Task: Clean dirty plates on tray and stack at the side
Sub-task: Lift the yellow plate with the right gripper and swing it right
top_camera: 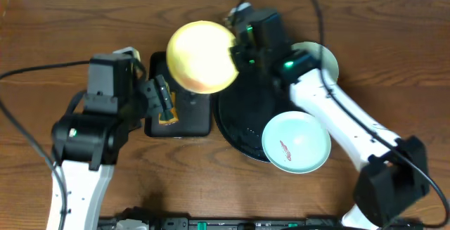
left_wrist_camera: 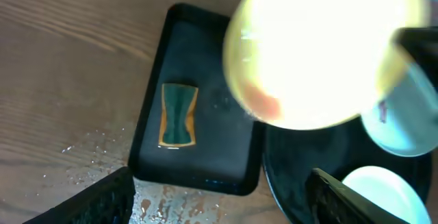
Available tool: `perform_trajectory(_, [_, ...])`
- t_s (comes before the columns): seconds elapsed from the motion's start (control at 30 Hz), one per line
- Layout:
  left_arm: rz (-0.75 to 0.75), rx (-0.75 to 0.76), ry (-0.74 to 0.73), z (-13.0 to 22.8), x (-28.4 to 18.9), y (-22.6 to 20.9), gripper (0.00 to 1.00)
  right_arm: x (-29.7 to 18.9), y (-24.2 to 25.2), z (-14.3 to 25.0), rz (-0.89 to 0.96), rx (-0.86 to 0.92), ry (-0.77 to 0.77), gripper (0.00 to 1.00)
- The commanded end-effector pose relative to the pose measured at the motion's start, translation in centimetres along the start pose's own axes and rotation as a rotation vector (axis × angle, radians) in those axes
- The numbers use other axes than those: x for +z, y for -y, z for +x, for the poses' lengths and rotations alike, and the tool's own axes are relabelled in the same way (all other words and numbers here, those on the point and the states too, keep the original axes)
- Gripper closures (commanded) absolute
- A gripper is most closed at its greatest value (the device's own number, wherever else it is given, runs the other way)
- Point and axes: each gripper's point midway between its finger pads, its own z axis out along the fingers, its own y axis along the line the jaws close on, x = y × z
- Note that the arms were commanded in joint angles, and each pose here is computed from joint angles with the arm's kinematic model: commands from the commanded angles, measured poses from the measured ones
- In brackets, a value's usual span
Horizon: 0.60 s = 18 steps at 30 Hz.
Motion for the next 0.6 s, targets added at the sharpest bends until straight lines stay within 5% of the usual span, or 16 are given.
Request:
perform_trajectory(0.0, [0.025, 0.011, 0.063, -0.7, -2.1, 0.3, 0.19, 1.1, -0.9, -0.3, 0.11, -0.12, 0.024, 0.99])
perform_trajectory(0.13, [0.031, 0.011, 0.079, -0.7, -2.7, 0.3, 0.12, 0.3, -2.1, -2.1, 0.198, -0.222, 0.091, 0.99])
perform_trajectory(0.57, [0.027, 0.011, 0.067, -0.6, -2.3, 0.3, 0.11, -4.6, -5.2, -5.5, 0.479, -0.397, 0.213, 0.99])
